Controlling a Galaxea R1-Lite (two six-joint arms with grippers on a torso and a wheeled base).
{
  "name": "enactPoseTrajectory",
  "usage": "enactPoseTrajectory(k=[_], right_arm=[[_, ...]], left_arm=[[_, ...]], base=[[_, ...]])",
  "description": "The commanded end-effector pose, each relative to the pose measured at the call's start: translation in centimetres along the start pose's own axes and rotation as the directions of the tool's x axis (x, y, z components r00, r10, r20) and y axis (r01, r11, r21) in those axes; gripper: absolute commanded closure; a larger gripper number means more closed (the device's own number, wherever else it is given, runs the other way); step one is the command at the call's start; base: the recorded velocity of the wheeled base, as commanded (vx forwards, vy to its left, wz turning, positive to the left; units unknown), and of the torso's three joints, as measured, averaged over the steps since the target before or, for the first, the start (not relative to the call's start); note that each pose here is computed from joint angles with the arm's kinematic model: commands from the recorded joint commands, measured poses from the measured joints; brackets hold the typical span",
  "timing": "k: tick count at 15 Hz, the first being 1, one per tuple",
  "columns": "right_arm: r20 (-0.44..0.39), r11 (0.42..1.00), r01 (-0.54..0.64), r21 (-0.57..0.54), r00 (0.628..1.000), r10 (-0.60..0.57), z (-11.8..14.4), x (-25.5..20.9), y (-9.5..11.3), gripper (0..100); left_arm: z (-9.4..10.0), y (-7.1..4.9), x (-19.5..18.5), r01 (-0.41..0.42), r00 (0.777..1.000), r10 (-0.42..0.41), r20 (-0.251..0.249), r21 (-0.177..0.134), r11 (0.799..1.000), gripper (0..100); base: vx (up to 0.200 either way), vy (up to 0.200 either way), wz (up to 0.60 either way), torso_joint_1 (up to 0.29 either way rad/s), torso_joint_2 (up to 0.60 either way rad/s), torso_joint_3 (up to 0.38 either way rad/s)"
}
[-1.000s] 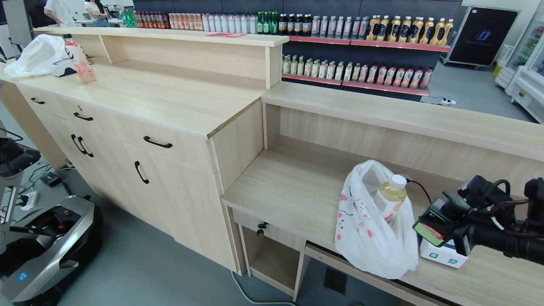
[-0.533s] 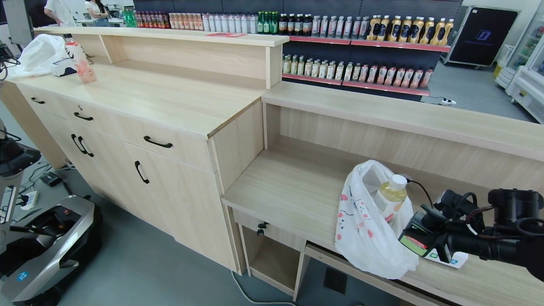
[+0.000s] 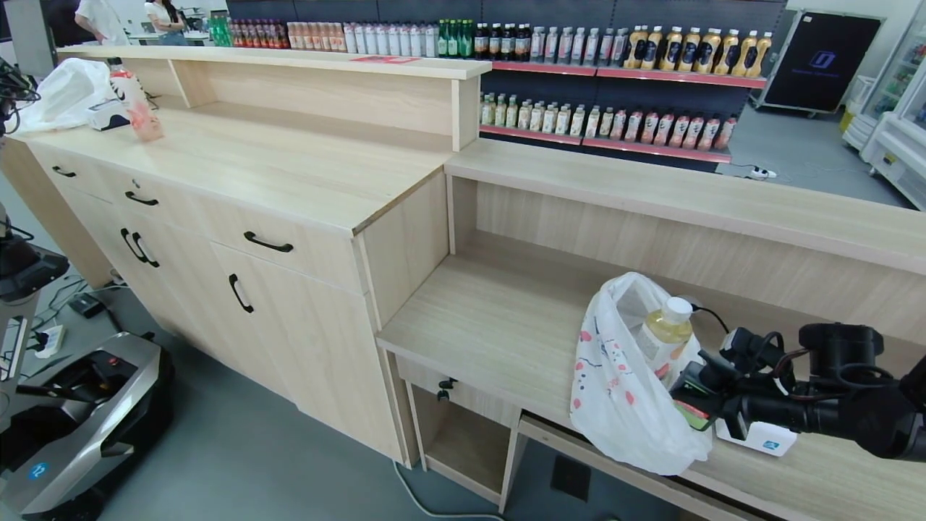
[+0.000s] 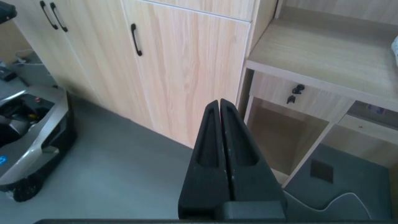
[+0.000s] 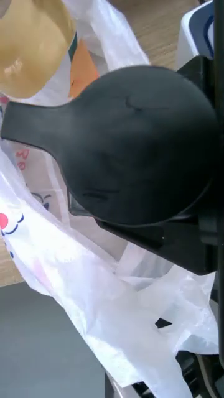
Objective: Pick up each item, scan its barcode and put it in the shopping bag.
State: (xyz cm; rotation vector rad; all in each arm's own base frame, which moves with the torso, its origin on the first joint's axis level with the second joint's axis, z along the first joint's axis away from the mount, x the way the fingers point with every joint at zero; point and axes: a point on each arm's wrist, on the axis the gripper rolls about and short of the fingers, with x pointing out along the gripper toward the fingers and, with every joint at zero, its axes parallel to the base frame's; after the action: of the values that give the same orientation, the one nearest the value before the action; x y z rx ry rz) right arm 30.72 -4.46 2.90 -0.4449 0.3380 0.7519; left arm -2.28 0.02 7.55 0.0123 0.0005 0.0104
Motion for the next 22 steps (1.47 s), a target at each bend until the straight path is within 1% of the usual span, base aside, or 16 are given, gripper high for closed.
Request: enactPoseTrajectory(k=[1, 6, 12, 22], right_arm=[[-0.007, 0.999, -0.036, 0.024, 0.999, 0.036, -1.0, 1.1, 0.1, 100], [0.009, 0.997, -0.073, 0.03, 0.997, 0.073, -1.5, 2.0, 0.2, 100], [0.048, 0.997, -0.08, -0.003, 0.996, 0.08, -1.3, 3.3, -1.0, 100], [0.043, 0.995, -0.1, 0.007, 0.994, 0.1, -2.0, 4.7, -1.1, 100]], left_arm=[[0.0, 0.0, 0.0, 0.0, 1.0, 0.0, 0.0, 0.0, 1.0, 100], [0.0, 0.0, 0.0, 0.0, 1.0, 0.0, 0.0, 0.0, 1.0, 100], [0.0, 0.0, 0.0, 0.0, 1.0, 0.0, 0.0, 0.0, 1.0, 100], [0.0, 0.0, 0.0, 0.0, 1.0, 0.0, 0.0, 0.0, 1.0, 100]], base=[[0.0, 0.0, 0.0, 0.0, 0.0, 0.0], [0.0, 0.0, 0.0, 0.0, 0.0, 0.0], [0.0, 0.0, 0.0, 0.0, 0.0, 0.0], [0.0, 0.0, 0.0, 0.0, 0.0, 0.0]])
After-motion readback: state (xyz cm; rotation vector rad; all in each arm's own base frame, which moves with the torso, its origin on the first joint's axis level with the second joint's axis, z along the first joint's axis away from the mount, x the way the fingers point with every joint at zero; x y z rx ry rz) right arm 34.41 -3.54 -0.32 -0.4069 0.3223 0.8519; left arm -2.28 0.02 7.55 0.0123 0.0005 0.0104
